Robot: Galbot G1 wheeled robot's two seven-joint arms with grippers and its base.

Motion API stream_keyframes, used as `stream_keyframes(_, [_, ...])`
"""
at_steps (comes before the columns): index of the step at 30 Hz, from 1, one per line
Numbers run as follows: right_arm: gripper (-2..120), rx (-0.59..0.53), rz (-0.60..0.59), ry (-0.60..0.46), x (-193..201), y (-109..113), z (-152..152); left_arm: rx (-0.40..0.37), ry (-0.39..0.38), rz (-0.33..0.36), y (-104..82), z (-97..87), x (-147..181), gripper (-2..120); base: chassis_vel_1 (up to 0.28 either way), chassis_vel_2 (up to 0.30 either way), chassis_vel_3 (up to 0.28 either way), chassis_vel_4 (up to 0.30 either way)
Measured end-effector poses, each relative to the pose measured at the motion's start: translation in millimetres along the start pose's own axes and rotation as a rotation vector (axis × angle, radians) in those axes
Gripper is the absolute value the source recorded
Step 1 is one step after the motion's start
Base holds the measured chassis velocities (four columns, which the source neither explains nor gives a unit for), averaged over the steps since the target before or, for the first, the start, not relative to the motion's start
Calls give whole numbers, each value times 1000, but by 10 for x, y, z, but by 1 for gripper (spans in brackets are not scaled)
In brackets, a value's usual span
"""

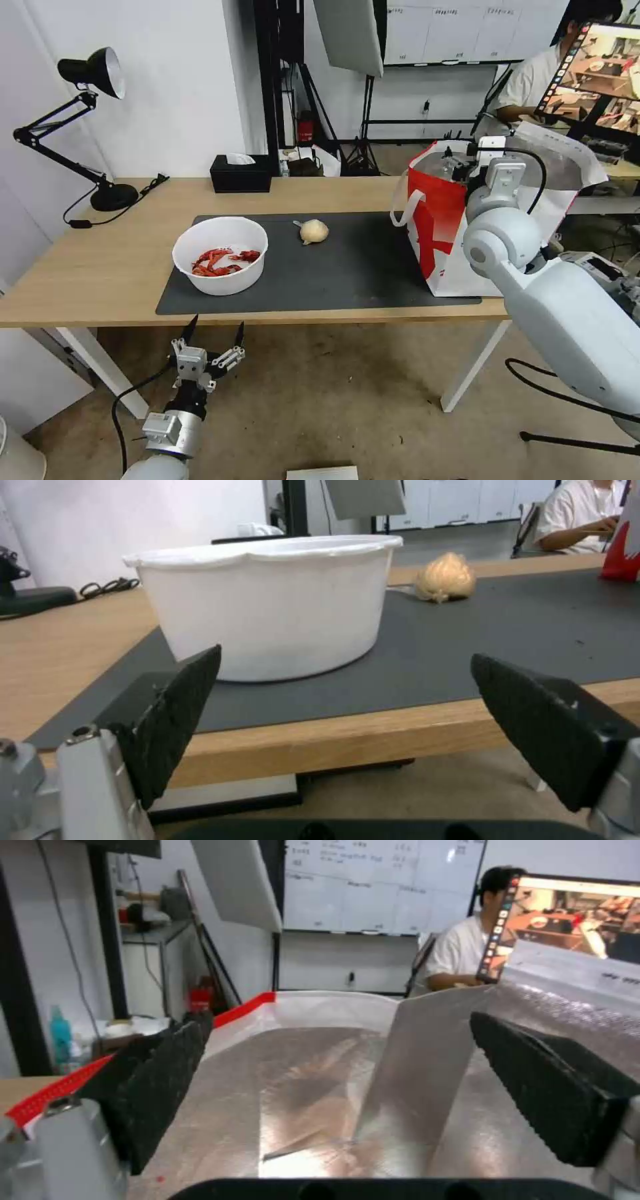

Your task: Pick up the trash from the table and place it into the takeout bag.

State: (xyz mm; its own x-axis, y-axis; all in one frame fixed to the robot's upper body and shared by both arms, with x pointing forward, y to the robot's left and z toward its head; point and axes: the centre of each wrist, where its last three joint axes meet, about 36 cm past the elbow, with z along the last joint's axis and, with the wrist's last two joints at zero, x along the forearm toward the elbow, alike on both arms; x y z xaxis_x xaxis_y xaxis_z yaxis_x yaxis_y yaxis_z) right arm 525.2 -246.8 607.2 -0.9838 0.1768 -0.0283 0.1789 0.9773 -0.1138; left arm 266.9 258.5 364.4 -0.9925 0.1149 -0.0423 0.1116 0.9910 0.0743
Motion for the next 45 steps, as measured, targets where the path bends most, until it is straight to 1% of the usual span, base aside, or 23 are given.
stream_keyframes(5, [100, -28, -35, -24, 45, -28, -3, 1, -1, -2, 1, -21, 9, 100, 0, 0, 0, 0])
stream_keyframes(8, [100, -61, -74, -81, 127, -67, -84, 8, -2, -6, -12, -41, 24, 100, 0, 0, 0, 0])
stream_keyframes(9, [100, -61, -74, -81, 127, -67, -84, 8, -2, -6, -12, -41, 24, 100, 0, 0, 0, 0])
stream_keyframes(13, [100, -82, -105, -126, 207, -152, -189, 12, -1, -9, -21, -47, 39, 100, 0, 0, 0, 0])
stream_keyframes(15, [100, -98, -151, -151, 300, -235, -234, 13, -2, -13, -25, -51, 46, 100, 0, 0, 0, 0])
stream_keyframes(18, [100, -111, -192, -159, 440, -268, -214, 14, -3, -20, -21, -59, 51, 100, 0, 0, 0, 0])
stream_keyframes(20, [100, -123, -237, -147, 622, -271, -126, 11, -4, -24, -6, -64, 52, 100, 0, 0, 0, 0])
stream_keyframes(21, [100, -140, -286, -130, 809, -257, -35, 9, -9, -27, 6, -76, 50, 100, 0, 0, 0, 0])
stream_keyframes(22, [100, -140, -286, -130, 809, -257, -35, 9, -9, -27, 6, -76, 50, 100, 0, 0, 0, 0])
stream_keyframes(24, [100, -175, -363, -116, 1057, -227, 96, 8, -17, -34, 16, -97, 56, 100, 0, 0, 0, 0])
stream_keyframes(25, [100, -175, -363, -116, 1057, -227, 96, 8, -17, -34, 16, -97, 56, 100, 0, 0, 0, 0])
stream_keyframes(28, [100, -246, -470, -160, 1356, -218, 345, -7, -26, -48, 30, -90, 104, 100, 0, 0, 0, 0])
stream_keyframes(29, [100, -246, -470, -160, 1356, -218, 345, -7, -26, -48, 30, -90, 104, 100, 0, 0, 0, 0])
stream_keyframes(33, [100, -256, -502, -195, 1700, -264, 781, -30, -23, -53, 86, -67, 180, 100, 0, 0, 0, 0])
stream_keyframes(34, [100, -256, -502, -195, 1700, -264, 781, -30, -23, -53, 86, -67, 180, 100, 0, 0, 0, 0])
stream_keyframes(35, [100, -245, -498, -196, 1791, -278, 899, -37, -19, -57, 110, -62, 199, 100, 0, 0, 0, 0])
stream_keyframes(36, [100, -243, -497, -196, 1805, -280, 919, -38, -18, -58, 114, -60, 203, 100, 0, 0, 0, 0])
stream_keyframes(37, [100, -220, -487, -200, 1928, -305, 1118, -47, -7, -62, 146, -44, 237, 100, 0, 0, 0, 0])
stream_keyframes(38, [100, -220, -487, -200, 1928, -305, 1118, -47, -7, -62, 146, -44, 237, 100, 0, 0, 0, 0])
stream_keyframes(41, [100, -205, -468, -174, 2135, -327, 1396, -55, 10, -58, 181, -13, 300, 100, 0, 0, 0, 0])
stream_keyframes(42, [100, -205, -468, -174, 2135, -327, 1396, -55, 10, -58, 181, -13, 300, 100, 0, 0, 0, 0])
stream_keyframes(44, [100, -205, -445, -133, 2296, -336, 1635, -66, 25, -54, 184, 3, 330, 100, 0, 0, 0, 0])
stream_keyframes(45, [100, -205, -445, -133, 2296, -336, 1635, -66, 25, -54, 184, 3, 330, 100, 0, 0, 0, 0])
